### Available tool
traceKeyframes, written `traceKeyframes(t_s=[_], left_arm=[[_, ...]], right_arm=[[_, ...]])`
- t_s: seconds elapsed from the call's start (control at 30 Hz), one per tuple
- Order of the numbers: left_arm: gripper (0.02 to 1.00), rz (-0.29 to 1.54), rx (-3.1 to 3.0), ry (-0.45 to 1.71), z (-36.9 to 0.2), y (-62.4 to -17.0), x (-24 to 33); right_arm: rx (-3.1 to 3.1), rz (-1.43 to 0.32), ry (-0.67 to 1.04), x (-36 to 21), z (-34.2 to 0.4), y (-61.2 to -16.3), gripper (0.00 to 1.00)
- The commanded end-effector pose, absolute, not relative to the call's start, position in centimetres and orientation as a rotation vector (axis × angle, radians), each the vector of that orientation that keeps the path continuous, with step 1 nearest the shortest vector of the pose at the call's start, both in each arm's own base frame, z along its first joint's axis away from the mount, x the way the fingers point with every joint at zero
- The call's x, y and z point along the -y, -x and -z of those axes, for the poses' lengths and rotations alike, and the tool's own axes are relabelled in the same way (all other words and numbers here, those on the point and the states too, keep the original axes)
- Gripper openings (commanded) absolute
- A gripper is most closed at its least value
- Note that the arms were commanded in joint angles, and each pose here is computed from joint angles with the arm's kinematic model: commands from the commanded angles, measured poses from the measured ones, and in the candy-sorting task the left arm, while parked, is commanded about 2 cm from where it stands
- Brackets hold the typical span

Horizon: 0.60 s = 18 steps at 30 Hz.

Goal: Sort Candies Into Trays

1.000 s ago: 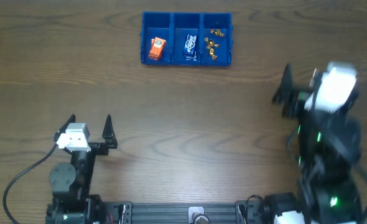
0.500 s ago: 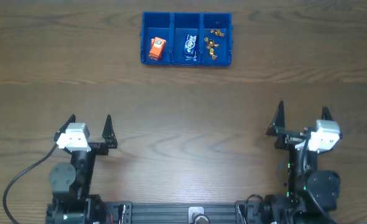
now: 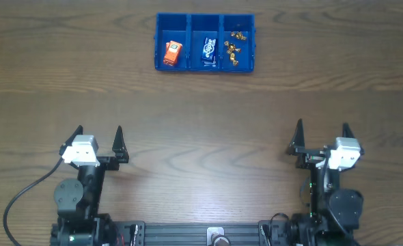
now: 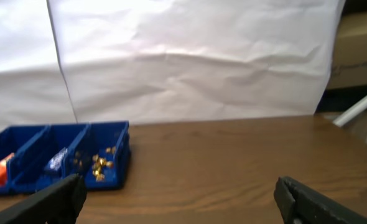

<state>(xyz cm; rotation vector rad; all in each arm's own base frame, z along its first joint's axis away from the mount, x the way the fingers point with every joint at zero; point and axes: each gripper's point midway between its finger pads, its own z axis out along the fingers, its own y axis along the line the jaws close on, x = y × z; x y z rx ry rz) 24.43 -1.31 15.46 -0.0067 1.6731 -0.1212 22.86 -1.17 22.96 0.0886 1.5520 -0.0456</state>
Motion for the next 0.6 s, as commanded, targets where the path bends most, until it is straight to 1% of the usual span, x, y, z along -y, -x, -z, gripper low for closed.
traceKeyframes(t_s=[0.03, 0.27, 0.53, 0.6], left_arm=[[0.998, 0.133, -1.722, -0.009, -13.8, -24.3, 1.6], [0.998, 0.133, -1.722, -0.009, -13.8, -24.3, 1.6], [0.998, 0.133, -1.722, -0.009, -13.8, -24.3, 1.6], [0.996, 0.133, -1.722, -0.009, -13.8, -24.3, 1.6]], right_arm=[[-1.581, 0.015, -0.053, 0.4, -21.3, -23.3, 1.000], [-1.618, 0.018, -0.052, 0.4, -19.3, -23.7, 1.000], [-1.656, 0.021, -0.051, 0.4, -16.0, -24.4, 1.000], [-1.637, 0.019, -0.051, 0.4, -15.9, -24.6, 1.000]])
